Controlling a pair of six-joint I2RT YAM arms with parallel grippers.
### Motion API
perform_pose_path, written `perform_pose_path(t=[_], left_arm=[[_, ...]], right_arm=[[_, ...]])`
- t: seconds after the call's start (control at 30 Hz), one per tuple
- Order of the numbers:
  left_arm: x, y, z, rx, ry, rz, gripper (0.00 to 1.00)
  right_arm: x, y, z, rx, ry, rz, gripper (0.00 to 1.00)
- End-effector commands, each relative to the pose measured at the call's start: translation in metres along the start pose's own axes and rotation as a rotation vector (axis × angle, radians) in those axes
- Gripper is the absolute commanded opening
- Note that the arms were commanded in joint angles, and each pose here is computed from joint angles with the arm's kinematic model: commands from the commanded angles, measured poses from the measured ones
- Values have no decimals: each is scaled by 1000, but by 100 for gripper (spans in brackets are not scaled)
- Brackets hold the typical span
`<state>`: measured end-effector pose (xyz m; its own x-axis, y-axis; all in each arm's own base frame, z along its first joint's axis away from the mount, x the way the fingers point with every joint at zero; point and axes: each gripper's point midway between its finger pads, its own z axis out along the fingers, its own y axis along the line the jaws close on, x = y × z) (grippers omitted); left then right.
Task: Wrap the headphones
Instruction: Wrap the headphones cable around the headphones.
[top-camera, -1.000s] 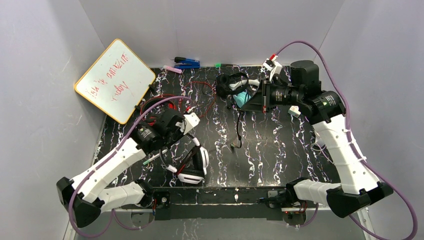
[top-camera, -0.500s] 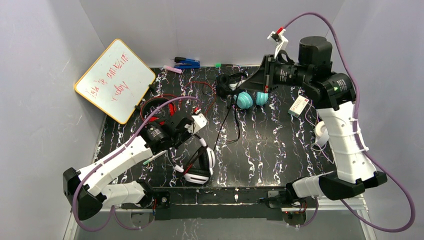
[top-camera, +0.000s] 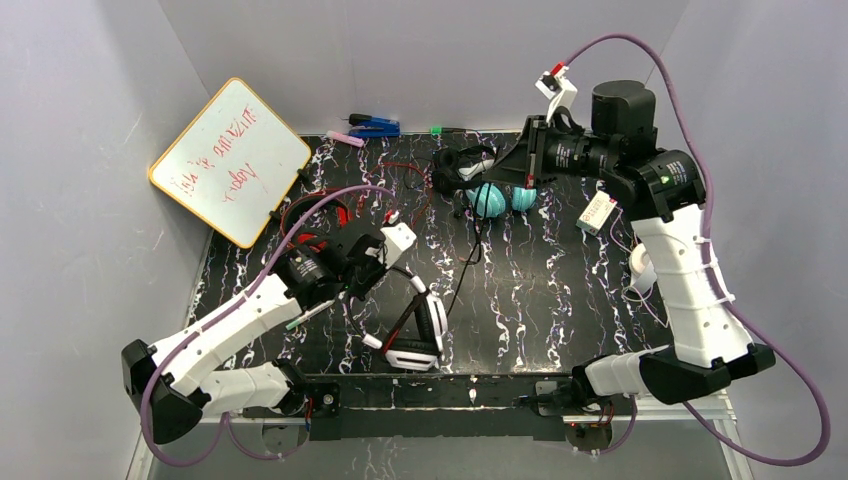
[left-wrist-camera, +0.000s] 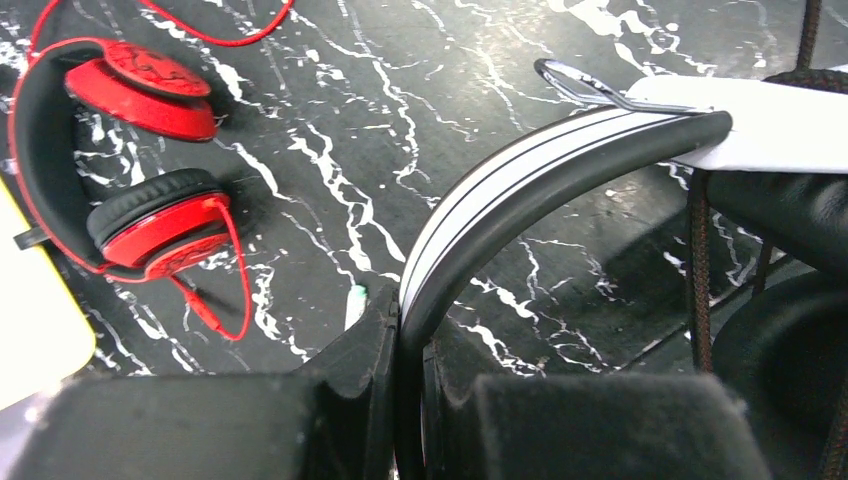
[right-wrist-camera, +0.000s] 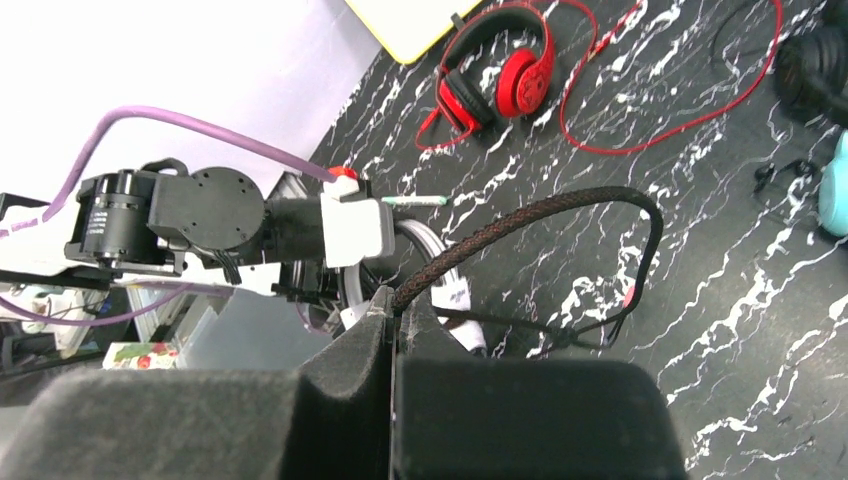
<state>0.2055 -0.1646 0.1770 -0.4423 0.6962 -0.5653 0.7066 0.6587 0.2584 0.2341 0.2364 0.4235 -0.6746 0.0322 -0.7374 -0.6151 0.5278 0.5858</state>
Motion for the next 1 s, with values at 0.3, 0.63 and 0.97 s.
perform_pose_path(t=[0.3, 0.63, 0.97], left_arm=[[-4, -52, -8, 273, -52, -68, 0], [11, -42, 2, 182, 14, -38, 0], [10, -18, 25, -18, 110, -84, 0]], right_arm=[[-53, 17, -10, 1, -167, -109, 1], [-85, 48, -18, -87, -232, -139, 1], [-97, 87, -32, -244, -260, -144, 1]])
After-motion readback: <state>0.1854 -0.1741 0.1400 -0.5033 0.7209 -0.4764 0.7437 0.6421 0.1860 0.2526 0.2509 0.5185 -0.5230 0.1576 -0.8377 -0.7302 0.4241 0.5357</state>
